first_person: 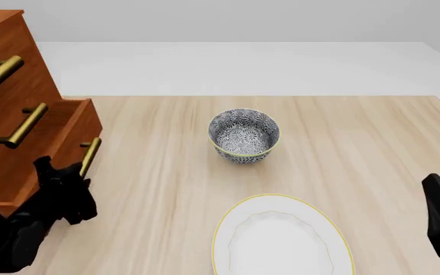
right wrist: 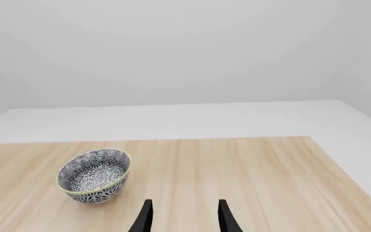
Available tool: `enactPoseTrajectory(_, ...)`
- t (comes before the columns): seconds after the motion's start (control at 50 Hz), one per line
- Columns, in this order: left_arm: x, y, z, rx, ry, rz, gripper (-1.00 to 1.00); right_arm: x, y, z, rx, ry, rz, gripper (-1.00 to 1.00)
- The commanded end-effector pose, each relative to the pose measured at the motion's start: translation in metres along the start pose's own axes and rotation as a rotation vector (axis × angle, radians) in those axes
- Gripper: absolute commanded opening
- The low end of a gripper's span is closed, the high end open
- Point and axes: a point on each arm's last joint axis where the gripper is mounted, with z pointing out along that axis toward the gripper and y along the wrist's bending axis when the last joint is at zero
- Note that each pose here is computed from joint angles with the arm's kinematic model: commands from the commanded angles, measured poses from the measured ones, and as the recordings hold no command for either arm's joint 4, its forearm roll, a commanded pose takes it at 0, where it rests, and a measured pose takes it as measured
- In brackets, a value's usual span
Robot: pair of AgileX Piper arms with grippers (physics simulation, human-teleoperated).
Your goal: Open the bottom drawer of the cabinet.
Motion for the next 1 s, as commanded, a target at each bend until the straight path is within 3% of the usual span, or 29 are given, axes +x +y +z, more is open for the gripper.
enactPoseTrajectory(0.02,-0.023,0.010,0.002,-0.079,-0.103,0.046,-1.00,-0.010,0.000,-0.002,0.001,-0.002,0.000,1.00)
enactPoseTrajectory(0.28,-0.033,0.007,0.003,-0.067,-0.141,0.059,-1.00,-0.013,0.000,-0.001,0.001,-0.002,0.001,1.00)
enactPoseTrajectory(1.0,-0.052,0.000,0.016,-0.052,-0.210,0.086,-1.00,0.011,-0.001,0.001,0.007,-0.001,0.005,1.00)
